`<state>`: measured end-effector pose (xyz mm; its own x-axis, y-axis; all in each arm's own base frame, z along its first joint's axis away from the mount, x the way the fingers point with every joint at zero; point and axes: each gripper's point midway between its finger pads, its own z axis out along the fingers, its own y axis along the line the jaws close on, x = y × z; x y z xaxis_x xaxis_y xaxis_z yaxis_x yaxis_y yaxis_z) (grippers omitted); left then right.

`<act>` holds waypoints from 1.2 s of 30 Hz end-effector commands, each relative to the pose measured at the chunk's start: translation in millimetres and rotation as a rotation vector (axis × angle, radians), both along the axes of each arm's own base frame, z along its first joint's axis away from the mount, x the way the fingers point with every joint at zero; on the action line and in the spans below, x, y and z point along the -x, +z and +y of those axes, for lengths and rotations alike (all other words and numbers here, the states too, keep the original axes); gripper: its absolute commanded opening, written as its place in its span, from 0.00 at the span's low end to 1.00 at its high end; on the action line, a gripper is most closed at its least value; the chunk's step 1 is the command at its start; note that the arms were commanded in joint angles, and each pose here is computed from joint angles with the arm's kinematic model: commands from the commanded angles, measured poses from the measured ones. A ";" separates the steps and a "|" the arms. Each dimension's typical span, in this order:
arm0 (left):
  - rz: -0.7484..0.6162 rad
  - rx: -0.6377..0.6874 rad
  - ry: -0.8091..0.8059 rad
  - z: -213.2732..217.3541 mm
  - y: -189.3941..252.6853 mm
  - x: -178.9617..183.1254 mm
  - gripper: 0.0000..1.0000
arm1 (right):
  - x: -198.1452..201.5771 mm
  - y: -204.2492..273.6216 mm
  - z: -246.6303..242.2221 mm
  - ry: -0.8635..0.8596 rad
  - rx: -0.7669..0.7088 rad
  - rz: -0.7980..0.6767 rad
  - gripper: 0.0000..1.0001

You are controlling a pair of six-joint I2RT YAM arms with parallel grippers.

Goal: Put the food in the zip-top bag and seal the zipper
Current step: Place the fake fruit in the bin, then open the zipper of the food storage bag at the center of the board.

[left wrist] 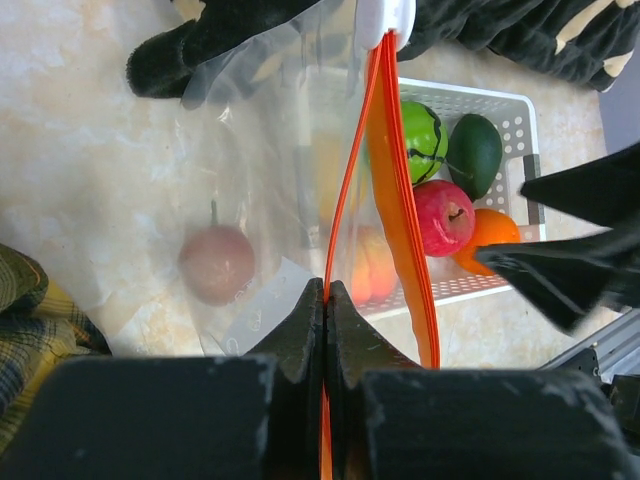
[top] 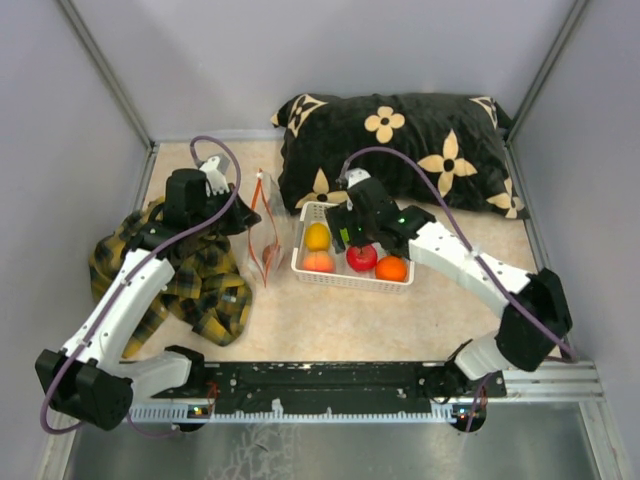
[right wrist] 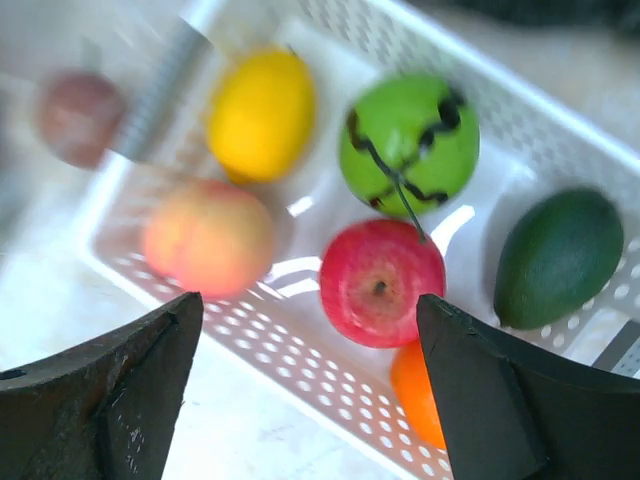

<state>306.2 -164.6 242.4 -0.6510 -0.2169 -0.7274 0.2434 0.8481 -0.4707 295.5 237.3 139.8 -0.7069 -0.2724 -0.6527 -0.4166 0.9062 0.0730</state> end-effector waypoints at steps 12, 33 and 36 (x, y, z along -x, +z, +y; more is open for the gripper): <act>-0.113 -0.061 0.046 -5.4 46.9 3.9 0.00 | 17.4 165.3 123.9 0.200 -0.436 -0.291 0.82; -0.107 -0.128 0.103 -9.2 42.5 1.1 0.00 | 34.6 187.9 154.2 0.282 -0.558 -0.293 0.74; -0.105 -0.130 0.100 -10.6 42.1 1.0 0.00 | 35.7 187.8 154.7 0.290 -0.559 -0.290 0.73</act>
